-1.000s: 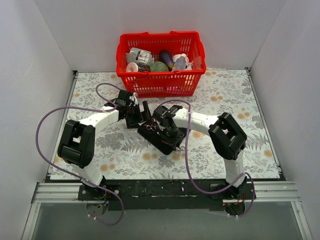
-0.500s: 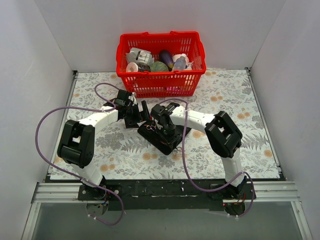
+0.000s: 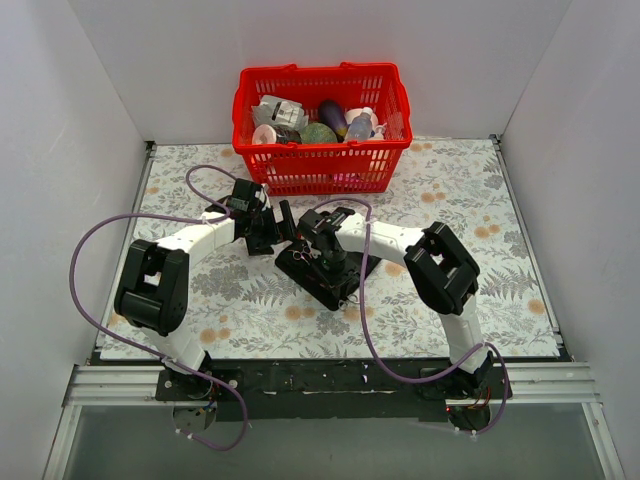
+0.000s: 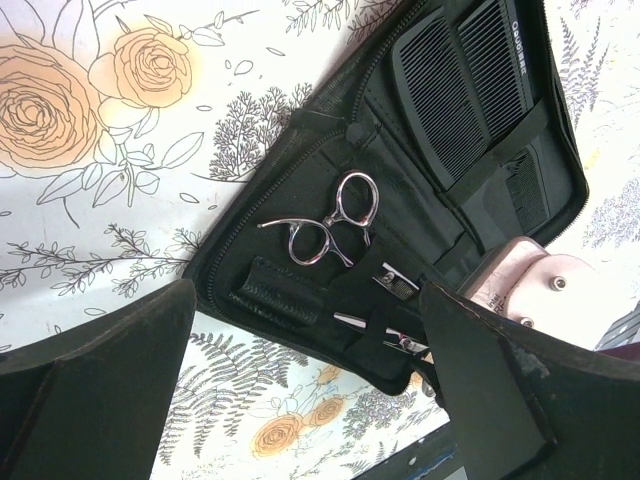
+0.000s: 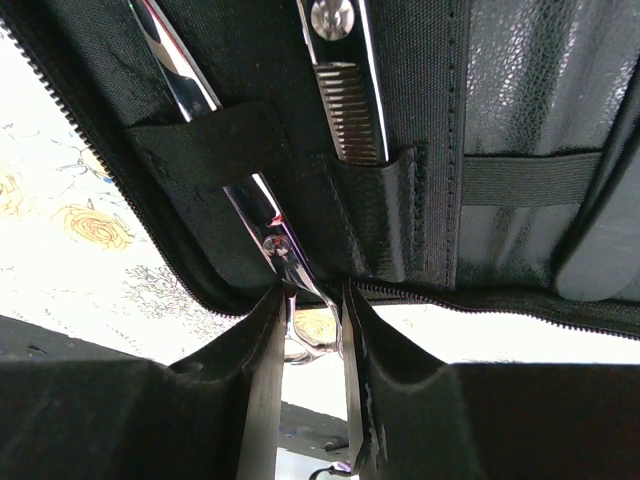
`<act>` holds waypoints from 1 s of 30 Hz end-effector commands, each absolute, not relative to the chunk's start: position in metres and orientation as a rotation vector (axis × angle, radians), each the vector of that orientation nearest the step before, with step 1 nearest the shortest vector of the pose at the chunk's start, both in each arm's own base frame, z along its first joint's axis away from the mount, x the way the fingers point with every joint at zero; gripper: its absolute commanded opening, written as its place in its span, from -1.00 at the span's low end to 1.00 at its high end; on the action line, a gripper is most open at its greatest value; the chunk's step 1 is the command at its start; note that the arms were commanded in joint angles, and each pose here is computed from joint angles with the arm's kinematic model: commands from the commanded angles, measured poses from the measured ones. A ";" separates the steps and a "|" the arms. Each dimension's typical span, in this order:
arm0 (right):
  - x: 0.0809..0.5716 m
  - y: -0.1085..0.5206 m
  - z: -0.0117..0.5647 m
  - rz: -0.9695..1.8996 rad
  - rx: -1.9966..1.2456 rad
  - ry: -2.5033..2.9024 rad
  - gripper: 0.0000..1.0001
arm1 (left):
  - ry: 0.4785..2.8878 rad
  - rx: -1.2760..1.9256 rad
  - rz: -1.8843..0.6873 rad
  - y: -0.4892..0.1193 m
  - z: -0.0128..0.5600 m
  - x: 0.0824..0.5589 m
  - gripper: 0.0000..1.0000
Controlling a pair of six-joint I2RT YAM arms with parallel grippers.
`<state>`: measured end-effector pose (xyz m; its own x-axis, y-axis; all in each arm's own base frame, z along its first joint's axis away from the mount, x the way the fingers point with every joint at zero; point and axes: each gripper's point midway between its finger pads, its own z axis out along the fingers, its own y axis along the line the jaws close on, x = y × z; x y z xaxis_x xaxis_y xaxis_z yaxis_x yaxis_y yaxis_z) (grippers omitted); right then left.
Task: Sort the hair-cutting tools
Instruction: Place the scissors in the hairdressing tool bag.
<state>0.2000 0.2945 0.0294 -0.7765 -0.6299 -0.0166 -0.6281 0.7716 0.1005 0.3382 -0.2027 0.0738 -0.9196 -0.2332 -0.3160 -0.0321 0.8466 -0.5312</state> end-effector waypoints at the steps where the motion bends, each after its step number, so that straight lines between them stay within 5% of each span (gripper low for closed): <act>1: 0.219 0.363 0.033 -0.481 1.172 -3.053 -0.97 | 2.627 -0.102 -0.924 -0.233 0.091 0.328 0.97; 30: 0.211 0.371 0.028 -0.565 1.129 -3.139 -0.97 | 2.653 -0.615 -0.967 -0.226 0.034 0.387 0.96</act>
